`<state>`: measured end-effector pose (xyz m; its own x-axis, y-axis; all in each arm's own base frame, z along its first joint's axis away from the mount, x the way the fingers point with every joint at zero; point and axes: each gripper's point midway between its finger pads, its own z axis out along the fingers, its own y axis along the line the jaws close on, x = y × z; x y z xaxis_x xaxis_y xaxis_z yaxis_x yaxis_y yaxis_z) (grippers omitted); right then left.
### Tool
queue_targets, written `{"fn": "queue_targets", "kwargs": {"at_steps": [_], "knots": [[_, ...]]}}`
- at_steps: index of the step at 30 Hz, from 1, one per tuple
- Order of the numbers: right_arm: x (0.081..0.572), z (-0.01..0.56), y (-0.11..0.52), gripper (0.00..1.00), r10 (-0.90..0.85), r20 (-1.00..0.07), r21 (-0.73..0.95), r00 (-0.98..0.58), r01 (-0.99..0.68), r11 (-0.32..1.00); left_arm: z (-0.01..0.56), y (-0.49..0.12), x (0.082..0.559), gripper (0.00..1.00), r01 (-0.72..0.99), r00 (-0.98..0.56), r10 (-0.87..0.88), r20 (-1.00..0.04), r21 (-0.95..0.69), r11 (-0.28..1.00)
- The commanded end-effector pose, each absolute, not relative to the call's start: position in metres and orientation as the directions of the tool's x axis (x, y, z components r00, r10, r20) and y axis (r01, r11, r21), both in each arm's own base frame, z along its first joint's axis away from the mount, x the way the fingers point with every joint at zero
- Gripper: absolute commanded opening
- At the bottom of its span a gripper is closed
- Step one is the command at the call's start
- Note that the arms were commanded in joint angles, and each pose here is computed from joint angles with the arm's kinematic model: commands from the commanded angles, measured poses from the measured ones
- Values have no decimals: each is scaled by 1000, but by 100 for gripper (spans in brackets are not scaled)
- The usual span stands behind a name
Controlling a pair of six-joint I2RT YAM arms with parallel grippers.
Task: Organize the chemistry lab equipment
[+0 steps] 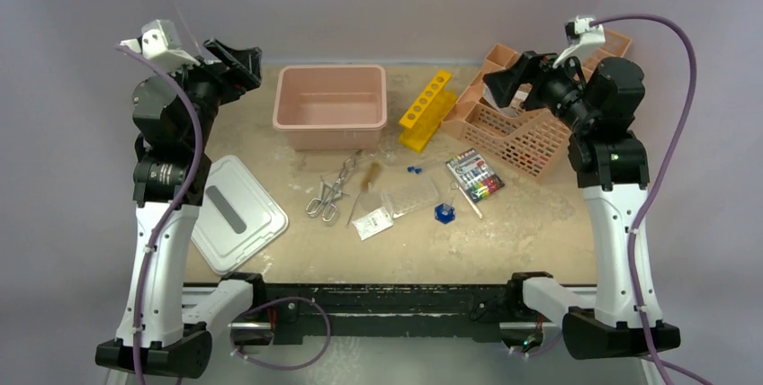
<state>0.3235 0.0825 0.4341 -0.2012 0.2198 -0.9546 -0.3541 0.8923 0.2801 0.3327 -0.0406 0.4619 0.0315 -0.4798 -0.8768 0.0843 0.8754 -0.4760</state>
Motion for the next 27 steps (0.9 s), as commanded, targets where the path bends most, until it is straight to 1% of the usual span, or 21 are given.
{"fn": "queue_targets", "kwargs": {"at_steps": [1,3,5,7,12,14,15,17,18,22,24,27], "knots": [[322,421,90,95,155,-959,239,-237,-386,891,483,-50,326,85,170,78,-539,-839,-522,836],[317,406,97,97,101,-955,214,-279,-411,886,476,-55,327,86,188,59,-546,-836,-528,828],[311,389,106,98,58,-949,192,-311,-419,887,467,-58,329,92,195,44,-554,-832,-536,821],[307,368,111,98,45,-933,199,-358,-406,892,456,-63,335,94,205,16,-552,-834,-537,818],[291,320,133,95,-3,-899,199,-438,-415,888,431,-87,348,94,292,-68,-547,-834,-541,789],[285,301,139,91,-22,-883,185,-469,-390,902,421,-90,352,94,292,-90,-554,-828,-553,780],[286,289,136,86,-23,-872,164,-489,-335,928,417,-92,353,94,295,-104,-552,-827,-555,777],[284,265,120,83,-9,-840,100,-542,-171,980,411,-97,357,94,301,-140,-545,-827,-560,772],[282,256,115,82,-4,-826,76,-564,-119,990,409,-98,359,94,300,-150,-548,-823,-566,768],[269,229,110,83,36,-771,55,-636,-10,998,395,-97,370,94,267,-176,-566,-806,-592,760],[263,217,117,83,35,-741,77,-671,-32,997,390,-97,374,94,253,-188,-573,-798,-603,756],[256,196,139,83,10,-695,140,-719,-122,983,382,-99,378,94,246,-199,-591,-782,-623,742]]}}
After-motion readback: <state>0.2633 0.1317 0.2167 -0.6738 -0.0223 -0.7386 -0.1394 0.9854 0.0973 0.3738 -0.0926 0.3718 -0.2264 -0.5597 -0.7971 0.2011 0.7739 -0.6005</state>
